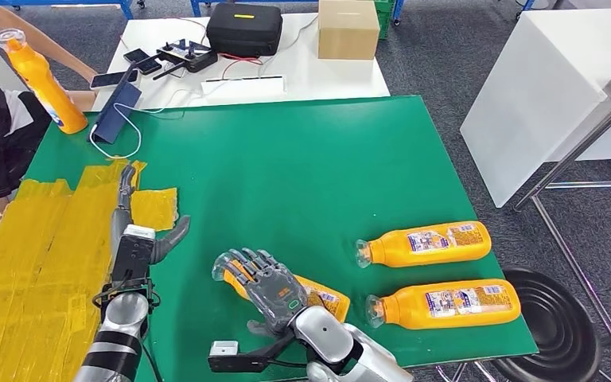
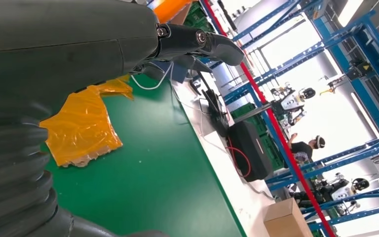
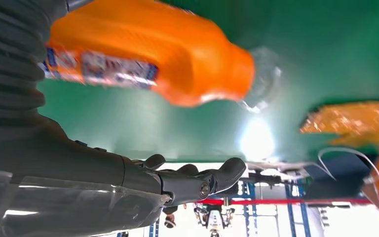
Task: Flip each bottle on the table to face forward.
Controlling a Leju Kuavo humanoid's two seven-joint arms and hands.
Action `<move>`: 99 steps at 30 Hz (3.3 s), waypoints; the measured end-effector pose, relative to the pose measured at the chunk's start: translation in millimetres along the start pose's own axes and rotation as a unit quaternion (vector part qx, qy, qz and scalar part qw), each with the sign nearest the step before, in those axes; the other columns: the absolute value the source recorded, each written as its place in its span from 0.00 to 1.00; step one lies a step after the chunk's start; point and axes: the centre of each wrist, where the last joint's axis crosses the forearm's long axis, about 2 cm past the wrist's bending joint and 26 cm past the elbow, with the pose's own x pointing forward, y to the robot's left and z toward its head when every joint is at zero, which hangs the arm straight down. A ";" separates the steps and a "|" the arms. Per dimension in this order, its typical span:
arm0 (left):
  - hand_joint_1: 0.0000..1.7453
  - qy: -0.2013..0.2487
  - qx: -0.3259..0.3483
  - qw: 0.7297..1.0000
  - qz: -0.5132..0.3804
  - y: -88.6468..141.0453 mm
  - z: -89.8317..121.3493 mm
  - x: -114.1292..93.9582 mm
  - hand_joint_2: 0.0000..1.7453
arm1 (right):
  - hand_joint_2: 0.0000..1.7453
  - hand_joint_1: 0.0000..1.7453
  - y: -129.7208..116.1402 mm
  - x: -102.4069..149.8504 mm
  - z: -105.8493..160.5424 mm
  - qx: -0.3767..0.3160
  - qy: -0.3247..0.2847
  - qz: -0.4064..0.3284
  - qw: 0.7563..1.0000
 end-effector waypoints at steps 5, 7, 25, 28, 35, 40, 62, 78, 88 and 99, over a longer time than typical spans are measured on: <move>0.00 0.005 0.006 1.000 -0.003 3.6 6.0 -0.8 1.00 | 1.00 0.00 13.0 -1.3 10.6 0.001 0.037 0.043 0.998; 0.00 0.007 0.009 1.000 -0.004 5.8 8.9 -1.2 1.00 | 1.00 0.00 19.3 -0.4 16.4 -0.001 0.056 0.067 0.996; 0.00 0.015 0.019 1.000 -0.010 15.9 11.3 1.1 1.00 | 0.00 0.00 37.5 -20.3 27.4 0.030 0.188 0.141 0.972; 0.00 0.017 0.018 1.000 -0.012 16.1 11.3 1.1 1.00 | 0.00 0.00 38.6 -20.5 24.8 0.030 0.199 0.140 0.969; 0.00 0.021 0.011 1.000 -0.015 15.4 11.6 1.5 1.00 | 0.00 0.00 36.4 -24.9 10.6 0.066 0.208 0.113 0.969; 0.00 0.021 0.009 1.000 -0.015 15.0 11.6 1.8 1.00 | 0.00 0.00 34.6 -29.1 4.7 0.075 0.208 0.106 0.969; 0.00 -0.006 -0.038 0.999 0.008 -19.4 -13.6 10.6 1.00 | 1.00 0.98 -38.2 -129.2 -27.7 0.195 0.164 -0.004 0.967; 0.00 -0.003 -0.049 0.999 0.011 -25.1 -11.9 10.0 1.00 | 1.00 1.00 -47.6 -139.1 -29.4 0.200 0.171 0.062 0.963; 0.00 -0.006 -0.047 0.999 0.013 -25.1 -11.2 9.7 1.00 | 1.00 1.00 -31.8 -116.4 -36.5 0.196 0.124 0.156 0.960; 0.00 -0.012 -0.048 0.999 0.016 -27.6 -13.5 10.2 1.00 | 1.00 1.00 -18.2 -93.0 -45.3 0.189 0.041 0.179 0.965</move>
